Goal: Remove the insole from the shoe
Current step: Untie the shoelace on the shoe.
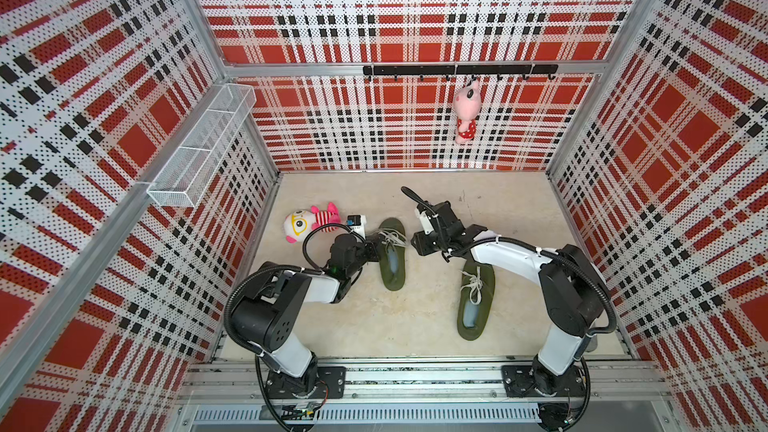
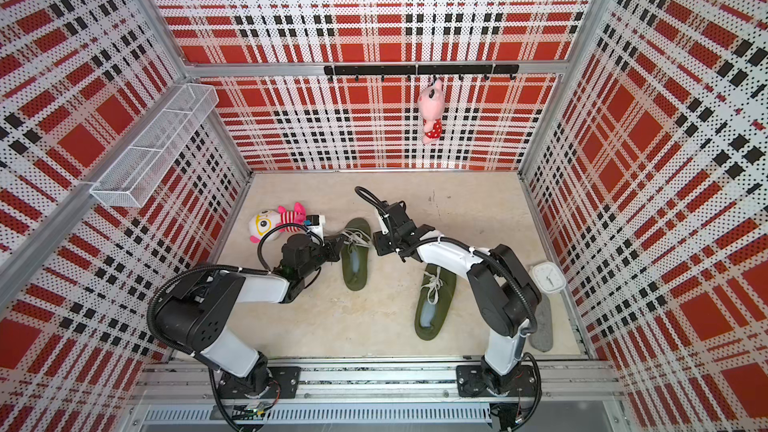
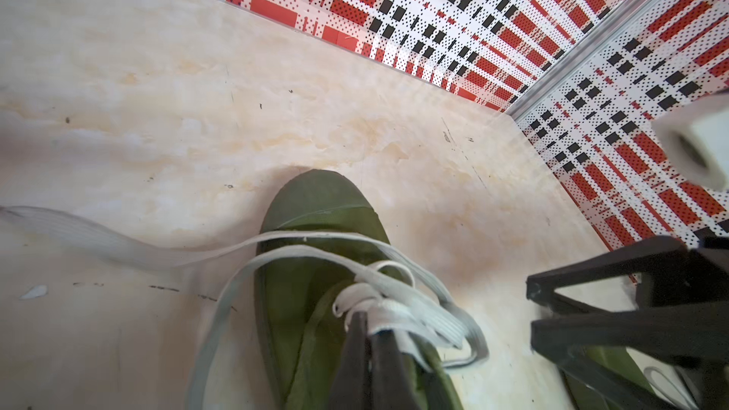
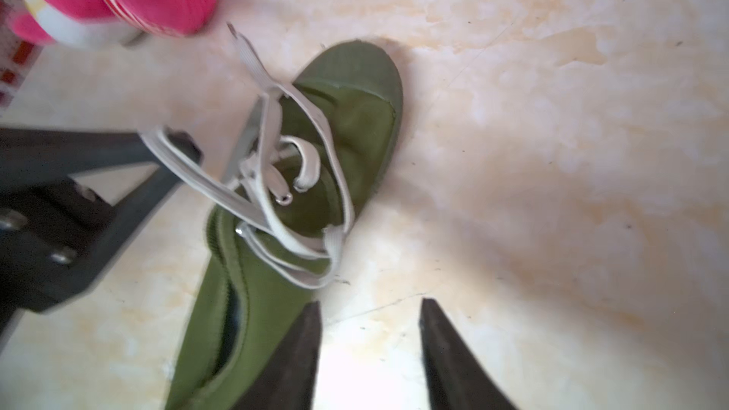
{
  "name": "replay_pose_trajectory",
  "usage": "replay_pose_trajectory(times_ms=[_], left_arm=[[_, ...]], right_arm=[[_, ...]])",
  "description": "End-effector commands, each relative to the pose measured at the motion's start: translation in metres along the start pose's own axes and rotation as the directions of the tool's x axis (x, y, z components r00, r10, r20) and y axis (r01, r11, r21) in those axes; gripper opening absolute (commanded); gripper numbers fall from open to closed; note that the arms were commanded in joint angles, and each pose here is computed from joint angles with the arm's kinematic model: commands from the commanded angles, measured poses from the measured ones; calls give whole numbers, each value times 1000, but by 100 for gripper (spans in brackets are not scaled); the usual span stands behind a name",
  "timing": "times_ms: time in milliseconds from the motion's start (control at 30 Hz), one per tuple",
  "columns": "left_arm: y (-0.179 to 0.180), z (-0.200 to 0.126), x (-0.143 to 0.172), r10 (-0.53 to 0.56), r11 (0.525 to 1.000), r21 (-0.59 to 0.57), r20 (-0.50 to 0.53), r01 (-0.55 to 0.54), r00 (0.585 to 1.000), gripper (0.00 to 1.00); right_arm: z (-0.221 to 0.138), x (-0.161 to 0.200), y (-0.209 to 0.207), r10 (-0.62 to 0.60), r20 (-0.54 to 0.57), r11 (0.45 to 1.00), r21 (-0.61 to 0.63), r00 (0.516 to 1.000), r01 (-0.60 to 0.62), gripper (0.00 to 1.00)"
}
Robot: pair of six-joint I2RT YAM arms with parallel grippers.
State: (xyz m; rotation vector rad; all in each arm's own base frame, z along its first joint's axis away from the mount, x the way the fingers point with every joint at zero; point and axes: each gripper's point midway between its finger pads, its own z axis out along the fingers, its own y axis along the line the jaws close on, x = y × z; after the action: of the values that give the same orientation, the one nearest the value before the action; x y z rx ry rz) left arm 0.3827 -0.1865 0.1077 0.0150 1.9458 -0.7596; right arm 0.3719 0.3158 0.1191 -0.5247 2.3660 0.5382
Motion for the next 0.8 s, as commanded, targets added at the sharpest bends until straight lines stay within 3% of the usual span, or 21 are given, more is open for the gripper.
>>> replay_pose_trajectory(times_ms=[0,167,500,767], left_arm=[[-17,-5,-14,29,998,50,45,-31,999,3],[-25,-8,-23,23,997,65,70,-28,997,5],[-30,-9,-26,21,997,72,72,-26,997,6],[-29,-10,-29,24,998,61,82,-29,996,6]], right_arm=[[-12,-28,20,-61,79,994,-86,995,67,60],[2,-31,48,-147,91,980,-120,985,158,70],[28,-45,66,-131,146,972,-173,980,156,71],[46,-40,38,-118,148,992,-27,982,123,73]])
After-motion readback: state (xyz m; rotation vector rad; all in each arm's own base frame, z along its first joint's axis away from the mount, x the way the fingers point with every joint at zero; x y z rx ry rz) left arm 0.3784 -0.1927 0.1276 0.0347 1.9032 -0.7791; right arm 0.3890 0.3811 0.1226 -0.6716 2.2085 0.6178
